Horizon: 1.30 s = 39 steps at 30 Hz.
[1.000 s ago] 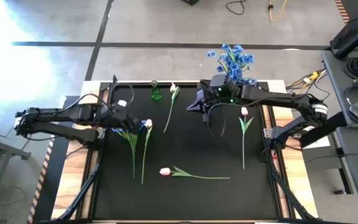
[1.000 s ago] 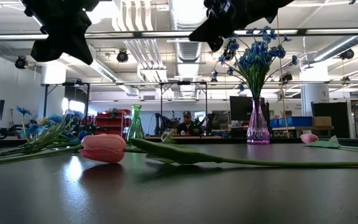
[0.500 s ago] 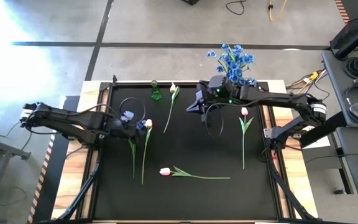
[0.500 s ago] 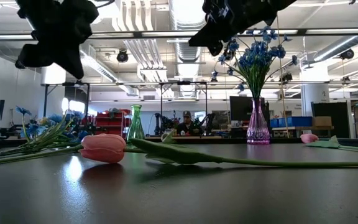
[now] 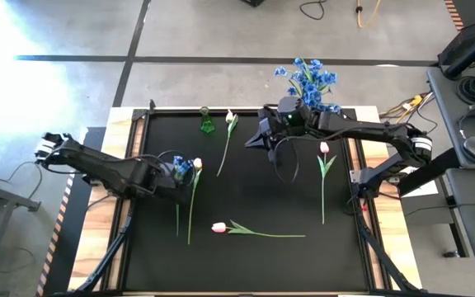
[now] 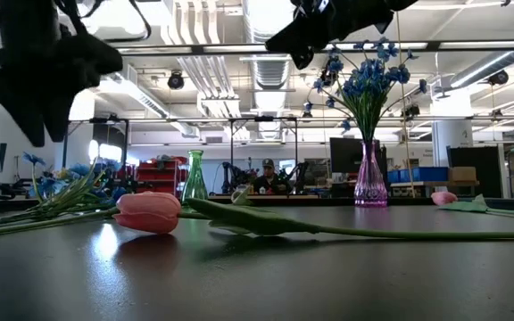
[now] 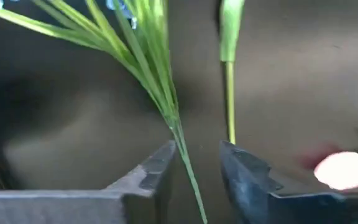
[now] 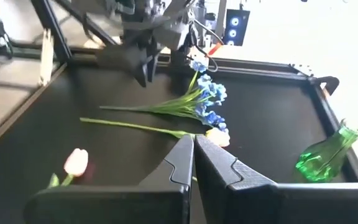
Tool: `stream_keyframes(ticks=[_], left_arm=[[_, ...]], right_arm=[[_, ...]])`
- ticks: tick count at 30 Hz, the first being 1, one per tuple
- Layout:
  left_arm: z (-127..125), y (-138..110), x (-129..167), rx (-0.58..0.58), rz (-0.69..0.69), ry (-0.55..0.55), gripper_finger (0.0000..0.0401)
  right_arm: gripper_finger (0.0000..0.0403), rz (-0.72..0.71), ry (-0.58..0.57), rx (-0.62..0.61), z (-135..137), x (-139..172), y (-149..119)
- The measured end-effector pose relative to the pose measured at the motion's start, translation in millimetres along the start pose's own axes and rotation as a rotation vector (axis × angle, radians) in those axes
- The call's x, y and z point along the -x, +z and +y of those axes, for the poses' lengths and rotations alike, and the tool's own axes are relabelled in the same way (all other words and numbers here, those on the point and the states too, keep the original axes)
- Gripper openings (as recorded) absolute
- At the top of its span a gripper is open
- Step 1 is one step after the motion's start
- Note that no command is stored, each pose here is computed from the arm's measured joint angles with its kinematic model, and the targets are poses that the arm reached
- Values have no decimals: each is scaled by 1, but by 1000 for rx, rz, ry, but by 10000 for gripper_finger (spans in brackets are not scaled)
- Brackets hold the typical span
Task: Sort flowers into vase by color
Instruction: Put the blue flowers into the violet vase
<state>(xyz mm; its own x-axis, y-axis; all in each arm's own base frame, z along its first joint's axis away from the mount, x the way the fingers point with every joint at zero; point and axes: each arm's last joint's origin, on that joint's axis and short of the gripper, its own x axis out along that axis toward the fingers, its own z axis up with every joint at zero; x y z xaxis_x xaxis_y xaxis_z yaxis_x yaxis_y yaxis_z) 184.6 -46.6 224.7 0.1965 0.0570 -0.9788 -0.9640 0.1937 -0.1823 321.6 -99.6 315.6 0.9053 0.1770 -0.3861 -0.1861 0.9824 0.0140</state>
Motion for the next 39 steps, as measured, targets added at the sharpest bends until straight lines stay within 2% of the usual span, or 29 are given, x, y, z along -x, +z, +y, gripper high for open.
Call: stream_keyframes(ticks=[4,9,17,29,34,39], left_arm=[[-4,1,-8,30,-59,37,149],[2,-3,-18,44,-20,71,170],[12,-4,-28,137,-31,-56,171],[9,-4,-32,133,-22,-63,172],[11,-3,-37,137,-18,-37,172],[8,-5,-41,147,18,-36,172]], right_arm=[[9,-25,-3,3,0,0,3],[9,-32,-4,-5,0,0,4],[9,-35,-3,-25,0,1,5],[9,-36,7,-82,1,1,5],[9,-42,5,-64,1,1,5],[9,-63,4,-132,1,3,9]])
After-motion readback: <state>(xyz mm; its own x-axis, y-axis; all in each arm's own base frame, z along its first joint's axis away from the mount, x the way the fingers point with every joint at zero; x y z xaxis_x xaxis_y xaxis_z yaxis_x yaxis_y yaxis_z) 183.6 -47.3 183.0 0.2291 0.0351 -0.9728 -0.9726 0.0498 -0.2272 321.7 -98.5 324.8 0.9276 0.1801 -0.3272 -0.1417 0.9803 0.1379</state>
